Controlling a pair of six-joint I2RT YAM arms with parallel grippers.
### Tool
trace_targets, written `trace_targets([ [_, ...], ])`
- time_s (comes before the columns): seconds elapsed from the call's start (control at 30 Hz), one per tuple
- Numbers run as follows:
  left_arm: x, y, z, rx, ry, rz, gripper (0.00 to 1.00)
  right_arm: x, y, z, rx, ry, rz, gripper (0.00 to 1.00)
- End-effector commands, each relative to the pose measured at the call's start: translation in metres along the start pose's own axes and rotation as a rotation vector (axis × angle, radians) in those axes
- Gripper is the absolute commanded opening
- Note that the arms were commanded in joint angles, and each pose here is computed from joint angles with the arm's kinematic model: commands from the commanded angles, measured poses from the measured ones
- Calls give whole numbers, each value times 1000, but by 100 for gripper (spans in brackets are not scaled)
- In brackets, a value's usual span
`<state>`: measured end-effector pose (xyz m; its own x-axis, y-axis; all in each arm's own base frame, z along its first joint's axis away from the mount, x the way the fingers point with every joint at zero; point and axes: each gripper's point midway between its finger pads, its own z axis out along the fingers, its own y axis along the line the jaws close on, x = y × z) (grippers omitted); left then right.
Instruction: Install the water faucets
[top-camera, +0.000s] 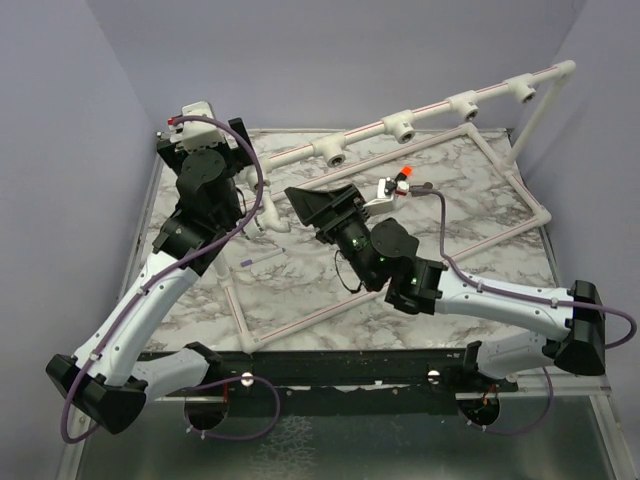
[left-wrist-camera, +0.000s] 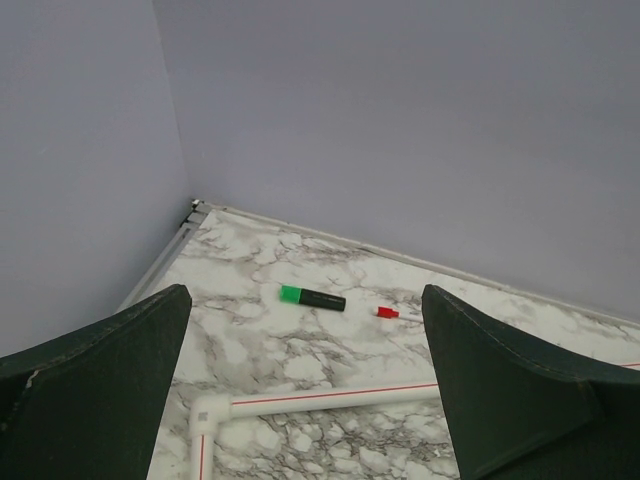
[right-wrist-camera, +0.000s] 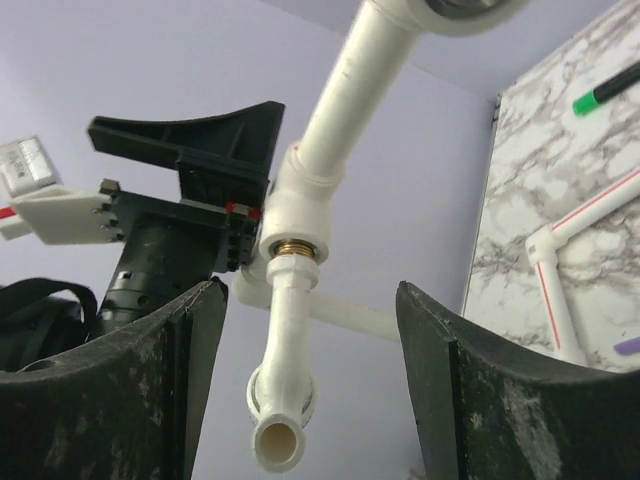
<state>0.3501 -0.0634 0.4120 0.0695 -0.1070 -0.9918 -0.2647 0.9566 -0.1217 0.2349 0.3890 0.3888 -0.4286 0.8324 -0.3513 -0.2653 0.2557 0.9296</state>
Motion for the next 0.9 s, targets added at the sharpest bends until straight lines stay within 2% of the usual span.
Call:
trace_targets([
  [0.0,68,11,-3,-43,199,168,99,-23,27,-11,-113,-27,-227,74],
  [0.1,68,7,-1,-31,203,166,99,-32,36,-21,-178,-27,-374,74],
  [0.3,60,3,1,-17,208,164,99,-52,47,-36,-259,-44,-776,75],
  [0.5,53,-6,0,39,233,157,99,-46,50,-41,-373,18,-1221,77],
  [0.67,41,-1,1,30,225,171,99,-37,46,-52,-524,60,-1567,83],
  [0.87,26,12,8,-37,200,191,99,-20,48,-60,-728,107,-1876,85],
])
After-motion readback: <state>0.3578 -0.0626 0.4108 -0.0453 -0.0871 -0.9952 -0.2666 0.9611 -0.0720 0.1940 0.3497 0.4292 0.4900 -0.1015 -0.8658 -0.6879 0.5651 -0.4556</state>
